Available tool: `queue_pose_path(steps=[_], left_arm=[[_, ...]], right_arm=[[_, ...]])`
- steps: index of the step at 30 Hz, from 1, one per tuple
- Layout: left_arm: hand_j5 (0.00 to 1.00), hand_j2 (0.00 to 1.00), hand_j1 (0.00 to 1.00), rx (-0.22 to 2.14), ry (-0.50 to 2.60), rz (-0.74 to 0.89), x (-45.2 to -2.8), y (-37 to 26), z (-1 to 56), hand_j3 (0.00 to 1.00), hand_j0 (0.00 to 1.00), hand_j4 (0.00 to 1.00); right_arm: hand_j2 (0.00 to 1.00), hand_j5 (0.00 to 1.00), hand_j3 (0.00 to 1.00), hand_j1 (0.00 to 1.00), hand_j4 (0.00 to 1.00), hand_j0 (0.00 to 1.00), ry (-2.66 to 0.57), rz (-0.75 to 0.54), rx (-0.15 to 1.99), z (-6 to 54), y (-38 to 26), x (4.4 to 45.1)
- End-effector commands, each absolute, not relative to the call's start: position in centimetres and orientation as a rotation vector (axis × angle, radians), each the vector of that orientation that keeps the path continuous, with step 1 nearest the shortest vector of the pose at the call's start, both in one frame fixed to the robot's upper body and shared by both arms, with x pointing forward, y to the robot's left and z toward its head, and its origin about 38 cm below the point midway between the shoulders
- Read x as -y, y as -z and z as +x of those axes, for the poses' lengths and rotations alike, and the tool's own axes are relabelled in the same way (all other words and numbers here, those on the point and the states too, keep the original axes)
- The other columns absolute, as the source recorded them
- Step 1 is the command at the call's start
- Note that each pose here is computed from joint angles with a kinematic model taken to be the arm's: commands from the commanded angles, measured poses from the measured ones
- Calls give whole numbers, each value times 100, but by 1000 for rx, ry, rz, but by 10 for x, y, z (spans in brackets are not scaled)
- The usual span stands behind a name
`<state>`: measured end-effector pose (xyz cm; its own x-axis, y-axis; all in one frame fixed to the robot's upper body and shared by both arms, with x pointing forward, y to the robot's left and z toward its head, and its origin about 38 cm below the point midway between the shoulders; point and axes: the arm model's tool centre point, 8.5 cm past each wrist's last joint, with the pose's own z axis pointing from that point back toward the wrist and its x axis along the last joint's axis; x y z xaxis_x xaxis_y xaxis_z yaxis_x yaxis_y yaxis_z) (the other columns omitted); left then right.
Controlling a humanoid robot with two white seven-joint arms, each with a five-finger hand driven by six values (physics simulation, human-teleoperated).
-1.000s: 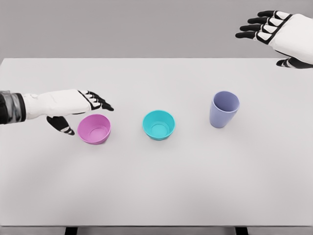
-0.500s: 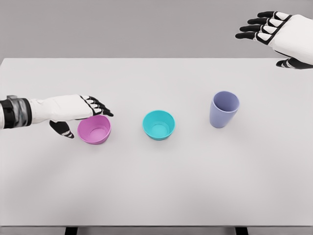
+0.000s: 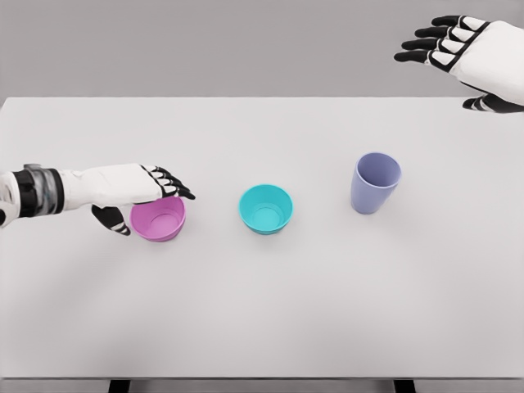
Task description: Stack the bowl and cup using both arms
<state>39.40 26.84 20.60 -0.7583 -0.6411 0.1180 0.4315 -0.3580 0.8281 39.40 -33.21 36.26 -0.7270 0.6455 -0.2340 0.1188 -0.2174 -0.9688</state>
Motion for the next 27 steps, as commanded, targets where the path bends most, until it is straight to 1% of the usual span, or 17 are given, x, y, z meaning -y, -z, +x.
queue_pose_path(steps=[1,27], left_arm=[[100,100,100,1209,2127,284,-266,-202,396,100,100,100],[100,100,100,1170,2095,255,-269,-183,404,100,100,100]], right_arm=[[100,100,100,100,100,100,-1999,-898,1687,394,-363,332],[100,100,100,100,100,100,-1999,-898,1687,394,-363,332]])
